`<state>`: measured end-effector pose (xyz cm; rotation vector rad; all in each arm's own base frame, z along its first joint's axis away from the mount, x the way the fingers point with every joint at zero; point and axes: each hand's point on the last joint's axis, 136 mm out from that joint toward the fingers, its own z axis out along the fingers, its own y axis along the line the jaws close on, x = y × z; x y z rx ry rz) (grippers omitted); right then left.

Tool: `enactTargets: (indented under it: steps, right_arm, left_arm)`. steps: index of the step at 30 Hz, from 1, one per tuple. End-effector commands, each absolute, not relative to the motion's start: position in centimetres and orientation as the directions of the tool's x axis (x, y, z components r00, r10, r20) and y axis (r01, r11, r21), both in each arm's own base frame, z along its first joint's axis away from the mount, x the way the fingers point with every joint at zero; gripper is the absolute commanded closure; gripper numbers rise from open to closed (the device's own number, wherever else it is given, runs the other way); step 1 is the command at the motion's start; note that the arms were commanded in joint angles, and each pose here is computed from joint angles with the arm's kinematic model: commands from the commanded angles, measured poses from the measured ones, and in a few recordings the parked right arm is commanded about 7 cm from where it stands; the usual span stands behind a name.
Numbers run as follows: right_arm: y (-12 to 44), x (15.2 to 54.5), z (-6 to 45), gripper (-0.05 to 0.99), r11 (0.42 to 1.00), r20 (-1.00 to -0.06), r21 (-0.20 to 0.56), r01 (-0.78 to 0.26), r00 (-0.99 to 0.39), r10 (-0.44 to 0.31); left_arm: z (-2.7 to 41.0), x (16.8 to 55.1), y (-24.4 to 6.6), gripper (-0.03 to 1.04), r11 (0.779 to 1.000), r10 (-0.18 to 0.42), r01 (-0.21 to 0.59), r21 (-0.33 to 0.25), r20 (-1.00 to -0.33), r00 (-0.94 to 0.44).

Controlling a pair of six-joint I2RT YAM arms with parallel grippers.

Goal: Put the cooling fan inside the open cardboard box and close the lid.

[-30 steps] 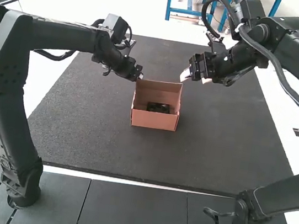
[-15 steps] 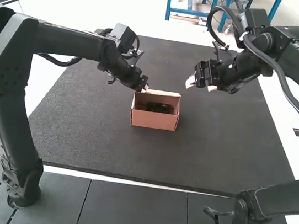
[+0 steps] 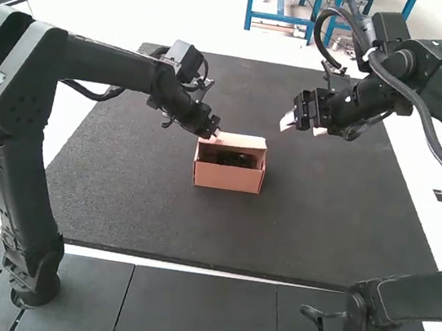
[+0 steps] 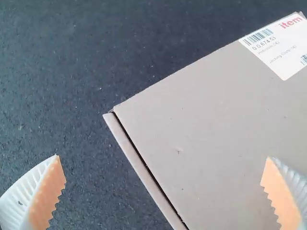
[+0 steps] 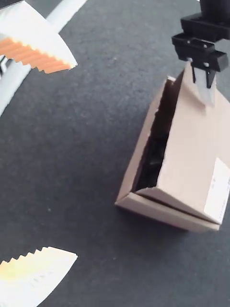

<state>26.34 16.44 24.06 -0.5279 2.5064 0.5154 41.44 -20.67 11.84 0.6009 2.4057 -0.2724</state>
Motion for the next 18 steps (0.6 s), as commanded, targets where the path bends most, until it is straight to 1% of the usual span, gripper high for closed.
enactTargets:
  steps: [1, 10, 14, 18]
  right_arm:
    - [16.3, 26.2, 25.0, 0.11, 0.849, -0.582, 0.251, -0.465, -0.773, -0.251]
    - [16.1, 26.2, 25.0, 0.11, 0.851, -0.579, 0.253, -0.461, -0.776, -0.248]
    - [16.1, 26.2, 25.0, 0.11, 0.850, -0.578, 0.254, -0.461, -0.777, -0.249]
    - [16.2, 26.2, 24.9, 0.11, 0.850, -0.577, 0.255, -0.461, -0.778, -0.249]
  left_arm:
    - [10.7, 40.9, -20.9, 0.05, 0.866, 0.367, 0.497, -0.051, -0.610, -0.702]
    - [7.5, 39.7, -20.3, 0.05, 0.869, 0.388, 0.493, -0.049, -0.550, -0.740]
    - [6.5, 39.0, -20.7, 0.05, 0.861, 0.402, 0.505, -0.050, -0.541, -0.739]
    - [5.8, 38.9, -20.7, 0.05, 0.863, 0.398, 0.502, -0.048, -0.547, -0.736]
